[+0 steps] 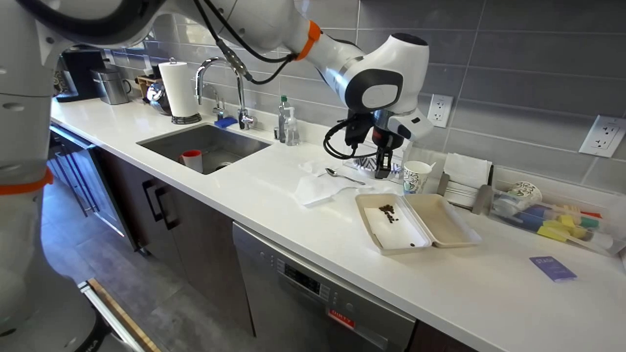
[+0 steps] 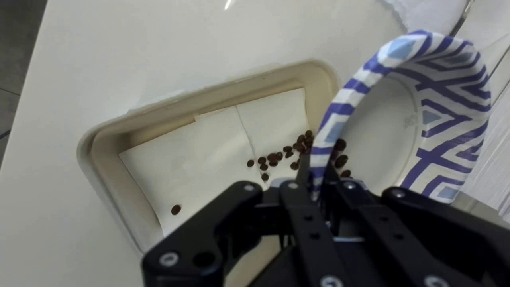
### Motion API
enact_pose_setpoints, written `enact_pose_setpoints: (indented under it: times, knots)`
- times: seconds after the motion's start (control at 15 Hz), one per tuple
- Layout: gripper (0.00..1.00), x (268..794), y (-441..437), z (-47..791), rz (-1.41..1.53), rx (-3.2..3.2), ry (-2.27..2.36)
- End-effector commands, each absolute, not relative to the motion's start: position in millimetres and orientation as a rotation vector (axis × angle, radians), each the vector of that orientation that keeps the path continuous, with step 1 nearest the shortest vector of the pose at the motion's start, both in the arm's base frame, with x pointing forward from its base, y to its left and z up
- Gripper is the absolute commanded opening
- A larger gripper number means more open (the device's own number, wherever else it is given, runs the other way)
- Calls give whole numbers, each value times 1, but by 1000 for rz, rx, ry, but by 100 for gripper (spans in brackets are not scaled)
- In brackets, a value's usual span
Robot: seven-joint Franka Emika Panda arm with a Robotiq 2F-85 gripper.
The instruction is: Put the white and black bowl on the food pack.
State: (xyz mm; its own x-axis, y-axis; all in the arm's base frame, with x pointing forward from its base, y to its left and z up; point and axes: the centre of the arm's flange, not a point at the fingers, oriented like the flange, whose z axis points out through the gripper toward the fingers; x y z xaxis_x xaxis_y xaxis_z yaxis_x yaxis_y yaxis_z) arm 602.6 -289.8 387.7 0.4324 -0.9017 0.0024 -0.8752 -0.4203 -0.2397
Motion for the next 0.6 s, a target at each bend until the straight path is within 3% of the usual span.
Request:
enact_pose_setpoints:
  times: [0.0,0.53]
  knots:
    - [1,639,-309,371,-206,-2390,1665]
    - [1,665,-360,355,-264,-2259,1856]
